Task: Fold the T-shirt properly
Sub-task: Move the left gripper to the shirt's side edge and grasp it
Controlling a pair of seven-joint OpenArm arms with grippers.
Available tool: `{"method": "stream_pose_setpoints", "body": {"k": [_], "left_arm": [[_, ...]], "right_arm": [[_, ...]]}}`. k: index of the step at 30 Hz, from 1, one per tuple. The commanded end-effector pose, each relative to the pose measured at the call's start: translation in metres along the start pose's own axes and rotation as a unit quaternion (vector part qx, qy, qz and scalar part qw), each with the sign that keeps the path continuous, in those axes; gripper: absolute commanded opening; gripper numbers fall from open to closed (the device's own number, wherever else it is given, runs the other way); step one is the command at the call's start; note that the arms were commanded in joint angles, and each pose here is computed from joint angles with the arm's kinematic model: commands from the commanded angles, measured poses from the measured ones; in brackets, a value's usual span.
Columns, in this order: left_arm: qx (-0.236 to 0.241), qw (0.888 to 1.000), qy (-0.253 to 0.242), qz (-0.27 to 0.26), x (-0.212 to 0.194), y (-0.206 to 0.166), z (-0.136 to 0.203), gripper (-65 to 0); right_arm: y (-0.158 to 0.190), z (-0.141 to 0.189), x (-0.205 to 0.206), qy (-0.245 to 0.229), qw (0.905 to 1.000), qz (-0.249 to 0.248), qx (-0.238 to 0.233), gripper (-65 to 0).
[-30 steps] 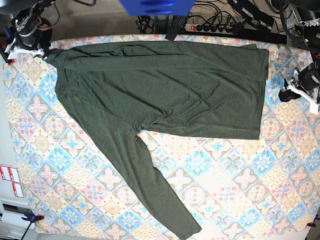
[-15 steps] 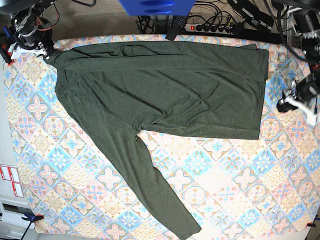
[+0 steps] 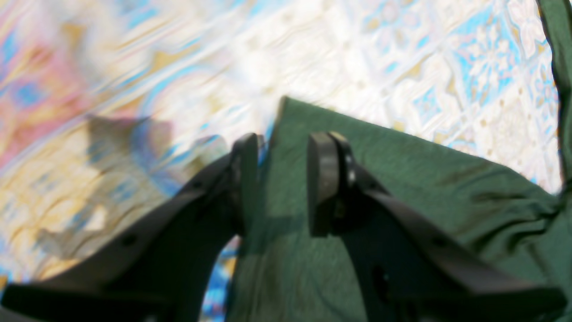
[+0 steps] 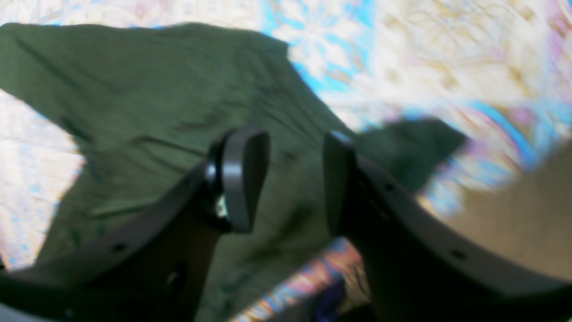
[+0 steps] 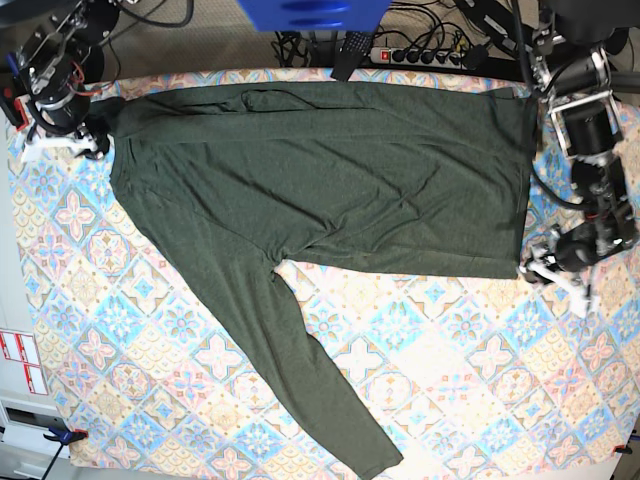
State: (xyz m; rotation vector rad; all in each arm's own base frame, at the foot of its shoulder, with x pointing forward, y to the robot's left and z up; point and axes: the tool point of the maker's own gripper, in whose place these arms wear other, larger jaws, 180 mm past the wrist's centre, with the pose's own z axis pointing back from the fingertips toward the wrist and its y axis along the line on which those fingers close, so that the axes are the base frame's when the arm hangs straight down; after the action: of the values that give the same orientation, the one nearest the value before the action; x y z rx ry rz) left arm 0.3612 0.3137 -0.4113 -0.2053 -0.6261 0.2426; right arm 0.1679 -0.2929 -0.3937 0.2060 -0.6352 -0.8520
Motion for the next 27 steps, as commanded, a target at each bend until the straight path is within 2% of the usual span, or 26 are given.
{"method": "stream_pose_setpoints", "body": {"k": [1,10,27], "left_arm": [[0.003,1.000,-0.018,-0.013,0.016,-0.005,-0.004,-45.7],[0.022,0.999,-0.001,-0.026,-0.011,-0.017,-0.044,-45.6],[0.044,0.998,-0.015,-0.033,0.000,0.003,-0.034,-45.6]], "right_arm": [[0.005,0.003,0.010,-0.015,0.9998,0.010,0.008,-40.9],[0.012,0.001,0.012,-0.017,0.9997,0.012,0.016,-40.9],[0.018,-0.001,0.017,-0.023,0.9994,0.011,0.023,-40.9]]}}
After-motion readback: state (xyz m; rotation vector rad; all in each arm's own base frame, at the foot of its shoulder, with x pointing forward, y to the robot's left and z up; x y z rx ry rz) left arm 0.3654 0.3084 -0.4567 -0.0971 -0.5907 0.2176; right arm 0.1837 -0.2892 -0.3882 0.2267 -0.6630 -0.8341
